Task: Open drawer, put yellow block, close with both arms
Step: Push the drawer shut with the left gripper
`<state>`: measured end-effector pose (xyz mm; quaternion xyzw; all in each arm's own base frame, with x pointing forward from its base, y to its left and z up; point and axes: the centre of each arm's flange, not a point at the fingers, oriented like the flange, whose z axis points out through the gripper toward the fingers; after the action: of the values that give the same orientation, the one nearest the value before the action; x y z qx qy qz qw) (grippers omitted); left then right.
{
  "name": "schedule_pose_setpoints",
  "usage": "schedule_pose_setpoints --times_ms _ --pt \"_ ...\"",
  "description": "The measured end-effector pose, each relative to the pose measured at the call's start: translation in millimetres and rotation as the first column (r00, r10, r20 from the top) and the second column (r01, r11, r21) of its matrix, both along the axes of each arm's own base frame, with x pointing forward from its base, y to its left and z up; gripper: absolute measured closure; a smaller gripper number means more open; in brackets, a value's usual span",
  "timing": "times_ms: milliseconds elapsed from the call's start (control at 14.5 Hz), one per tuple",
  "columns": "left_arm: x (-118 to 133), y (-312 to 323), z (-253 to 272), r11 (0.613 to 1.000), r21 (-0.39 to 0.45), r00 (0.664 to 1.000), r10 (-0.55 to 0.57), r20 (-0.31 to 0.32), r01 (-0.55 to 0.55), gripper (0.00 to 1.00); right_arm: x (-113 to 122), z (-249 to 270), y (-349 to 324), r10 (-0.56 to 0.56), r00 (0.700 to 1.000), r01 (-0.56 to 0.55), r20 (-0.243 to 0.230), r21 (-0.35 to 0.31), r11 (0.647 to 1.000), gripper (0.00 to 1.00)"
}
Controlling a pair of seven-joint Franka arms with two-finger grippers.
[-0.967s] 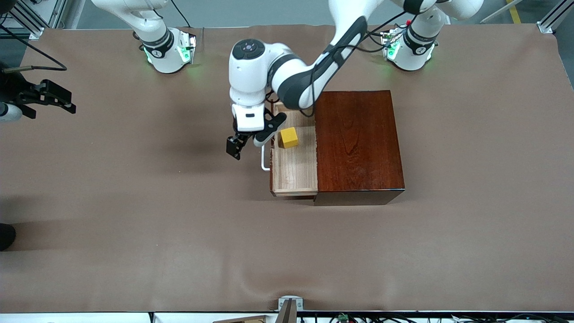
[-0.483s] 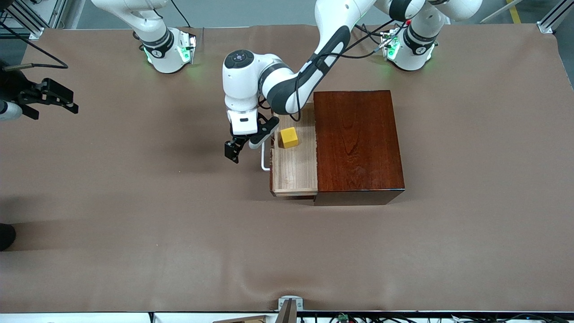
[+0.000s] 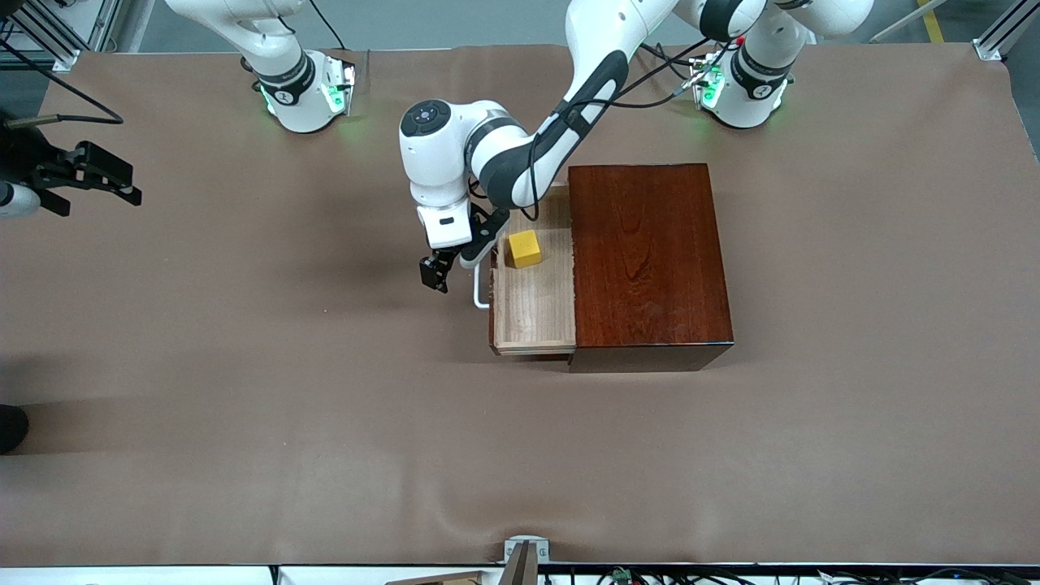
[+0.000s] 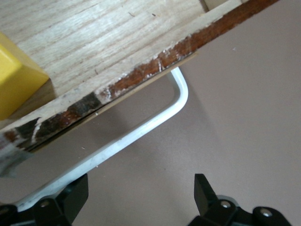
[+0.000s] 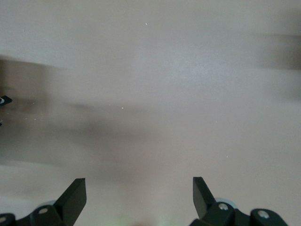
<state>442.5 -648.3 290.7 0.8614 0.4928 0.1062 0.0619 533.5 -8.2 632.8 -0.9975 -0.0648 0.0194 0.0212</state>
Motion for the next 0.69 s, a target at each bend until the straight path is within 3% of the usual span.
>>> schedule_pose_setpoints --times_ms 345,691 --pt "13.7 24.6 -1.6 0.989 0.127 0.996 0.075 -0.038 -0.07 0.0 -0.1 0.0 -0.2 0.0 1.0 0.0 -0.001 -0.001 1.0 0.0" --pt "30.0 63.9 -9.0 0.945 0.295 0.98 0.176 -0.095 -0.141 0.0 -0.2 -0.1 -0.3 0.0 1.0 0.0 -0.001 -0.001 1.0 0.0"
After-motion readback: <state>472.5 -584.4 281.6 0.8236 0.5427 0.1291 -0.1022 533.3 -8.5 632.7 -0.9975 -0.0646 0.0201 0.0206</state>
